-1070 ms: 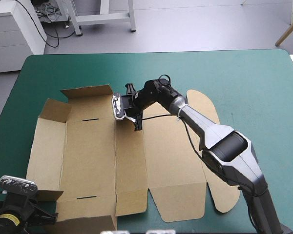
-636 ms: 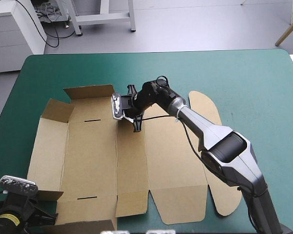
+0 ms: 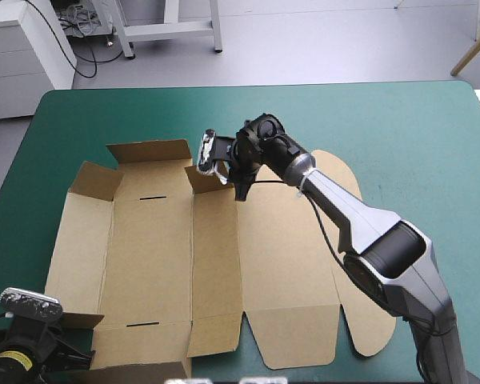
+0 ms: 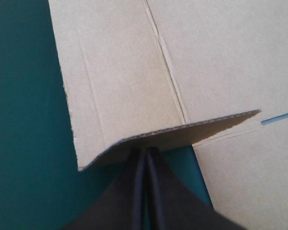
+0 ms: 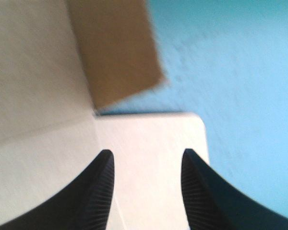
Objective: Fold the box
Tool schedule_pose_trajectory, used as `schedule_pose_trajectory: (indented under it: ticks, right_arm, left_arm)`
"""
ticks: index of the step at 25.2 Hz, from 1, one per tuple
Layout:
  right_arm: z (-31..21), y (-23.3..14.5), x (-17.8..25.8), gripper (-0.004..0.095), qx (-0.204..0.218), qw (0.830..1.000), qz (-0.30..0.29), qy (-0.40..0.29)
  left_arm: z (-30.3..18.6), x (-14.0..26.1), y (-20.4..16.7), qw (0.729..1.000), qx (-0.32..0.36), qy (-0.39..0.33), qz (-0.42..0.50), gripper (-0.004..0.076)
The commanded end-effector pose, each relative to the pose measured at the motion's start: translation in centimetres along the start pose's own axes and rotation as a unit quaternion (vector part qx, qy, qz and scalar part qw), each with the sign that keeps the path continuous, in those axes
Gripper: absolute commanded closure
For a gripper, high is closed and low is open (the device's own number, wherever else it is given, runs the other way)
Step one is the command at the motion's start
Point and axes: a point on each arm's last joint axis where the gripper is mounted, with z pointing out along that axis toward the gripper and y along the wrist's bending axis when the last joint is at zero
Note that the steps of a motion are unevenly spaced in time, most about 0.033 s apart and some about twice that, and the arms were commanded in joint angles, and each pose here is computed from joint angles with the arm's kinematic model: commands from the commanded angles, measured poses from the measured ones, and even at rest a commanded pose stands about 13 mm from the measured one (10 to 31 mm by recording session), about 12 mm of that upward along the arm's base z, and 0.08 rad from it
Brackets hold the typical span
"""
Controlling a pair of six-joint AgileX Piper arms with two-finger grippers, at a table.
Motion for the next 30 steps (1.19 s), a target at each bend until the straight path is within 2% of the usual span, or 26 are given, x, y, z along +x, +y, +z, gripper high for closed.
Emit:
schedule_pose_trajectory:
  ticks: [1, 5, 10, 12, 14, 17, 20, 23, 27, 30]
  right_arm:
    - [-7.8, -3.2, 3.0, 0.0491, 0.105, 0.989, 0.072, 0.075]
    - [-12.9, -5.7, 8.3, 0.0501, 0.118, 0.96, 0.251, 0.047]
    - [-17.3, -6.3, 14.7, 0.0569, 0.127, 0.912, 0.387, 0.039]
    - [-19.6, -5.1, 18.8, 0.0616, 0.132, 0.888, 0.437, 0.054]
    - [-20.6, -3.6, 21.4, 0.0644, 0.13, 0.871, 0.469, 0.07]
    - [-22.7, -0.4, 25.1, 0.0676, 0.13, 0.833, 0.531, 0.082]
    - [-24.9, 3.6, 27.0, 0.0703, 0.138, 0.805, 0.572, 0.073]
    - [-26.3, 7.3, 27.8, 0.0729, 0.173, 0.78, 0.599, 0.049]
    - [-27.0, 13.2, 27.8, 0.0809, 0.186, 0.777, 0.601, 0.037]
    - [-26.2, 16.1, 28.1, 0.0868, 0.198, 0.77, 0.606, 0.021]
  left_arm:
    - [-0.3, -0.9, 0.2, 1.0, -0.004, -0.027, 0.0, 0.0734]
    - [-0.3, -0.9, 0.2, 1.0, -0.004, -0.027, -0.002, 0.0734]
    - [-0.3, -0.9, 0.2, 1.0, -0.004, -0.027, -0.002, 0.0734]
    - [-0.3, -0.9, 0.2, 1.0, -0.004, -0.027, -0.002, 0.0734]
    - [-0.3, -0.9, 0.2, 1.0, -0.004, -0.027, -0.002, 0.0734]
    - [-0.3, -0.9, 0.2, 1.0, -0.004, -0.027, -0.002, 0.0734]
    - [-0.3, -0.9, 0.2, 1.0, -0.004, -0.027, -0.002, 0.0734]
    - [-0.3, -0.9, 0.2, 1.0, -0.004, -0.027, -0.002, 0.0734]
    - [-0.3, -0.9, 0.2, 1.0, -0.004, -0.027, -0.002, 0.0734]
    - [-0.3, -0.9, 0.2, 1.0, -0.004, -0.027, -0.002, 0.0734]
